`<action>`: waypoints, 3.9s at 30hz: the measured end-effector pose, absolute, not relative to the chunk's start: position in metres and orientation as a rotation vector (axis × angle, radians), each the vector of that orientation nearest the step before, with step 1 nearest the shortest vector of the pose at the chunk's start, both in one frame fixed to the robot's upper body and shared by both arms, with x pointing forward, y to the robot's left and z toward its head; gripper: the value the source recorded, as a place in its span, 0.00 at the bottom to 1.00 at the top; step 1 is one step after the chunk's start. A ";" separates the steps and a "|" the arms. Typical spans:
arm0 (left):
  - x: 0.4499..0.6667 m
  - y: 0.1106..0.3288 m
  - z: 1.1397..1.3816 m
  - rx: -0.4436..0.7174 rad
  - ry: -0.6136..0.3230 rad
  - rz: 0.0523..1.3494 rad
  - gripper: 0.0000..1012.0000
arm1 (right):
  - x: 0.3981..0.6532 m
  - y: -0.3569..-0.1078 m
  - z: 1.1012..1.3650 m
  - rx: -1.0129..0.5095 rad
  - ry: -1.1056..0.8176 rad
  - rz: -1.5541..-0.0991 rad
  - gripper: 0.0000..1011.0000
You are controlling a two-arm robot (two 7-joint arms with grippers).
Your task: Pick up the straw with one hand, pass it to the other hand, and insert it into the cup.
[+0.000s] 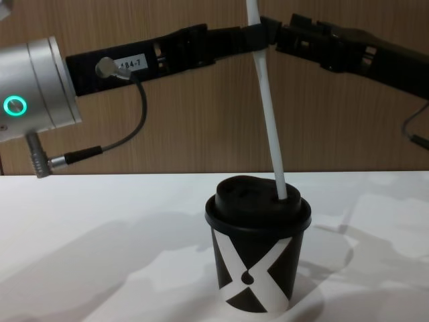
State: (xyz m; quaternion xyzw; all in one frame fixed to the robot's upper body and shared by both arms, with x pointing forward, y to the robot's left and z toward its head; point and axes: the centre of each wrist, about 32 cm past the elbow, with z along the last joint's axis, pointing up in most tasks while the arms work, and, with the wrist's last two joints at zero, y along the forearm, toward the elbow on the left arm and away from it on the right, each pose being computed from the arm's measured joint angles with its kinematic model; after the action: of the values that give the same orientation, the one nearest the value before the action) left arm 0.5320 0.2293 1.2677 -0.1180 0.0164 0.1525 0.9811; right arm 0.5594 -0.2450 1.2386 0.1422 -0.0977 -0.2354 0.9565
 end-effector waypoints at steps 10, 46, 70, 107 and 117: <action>0.532 0.229 1.266 -0.238 0.018 0.308 0.02 | 0.559 -0.245 1.239 0.289 -0.198 -0.478 0.99; 0.530 0.227 1.261 -0.203 -0.054 0.327 0.43 | 0.559 -0.245 1.239 0.289 -0.198 -0.478 0.99; 0.526 0.244 1.265 -0.220 -0.097 0.363 0.99 | 0.559 -0.245 1.239 0.289 -0.198 -0.478 0.99; 0.510 0.277 1.254 -0.218 -0.199 0.777 0.99 | 0.536 -0.257 1.252 0.311 -0.228 -0.517 0.99; 0.509 0.282 1.251 -0.222 -0.221 0.854 0.99 | 0.499 -0.269 1.259 0.302 -0.220 -0.543 0.99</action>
State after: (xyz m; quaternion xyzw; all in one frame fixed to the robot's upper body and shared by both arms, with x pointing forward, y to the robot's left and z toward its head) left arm 0.5087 0.2823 1.2507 -0.1072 -0.1066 0.4124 0.8984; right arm 0.4991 -0.2689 1.2589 0.1483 -0.1079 -0.2665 0.9462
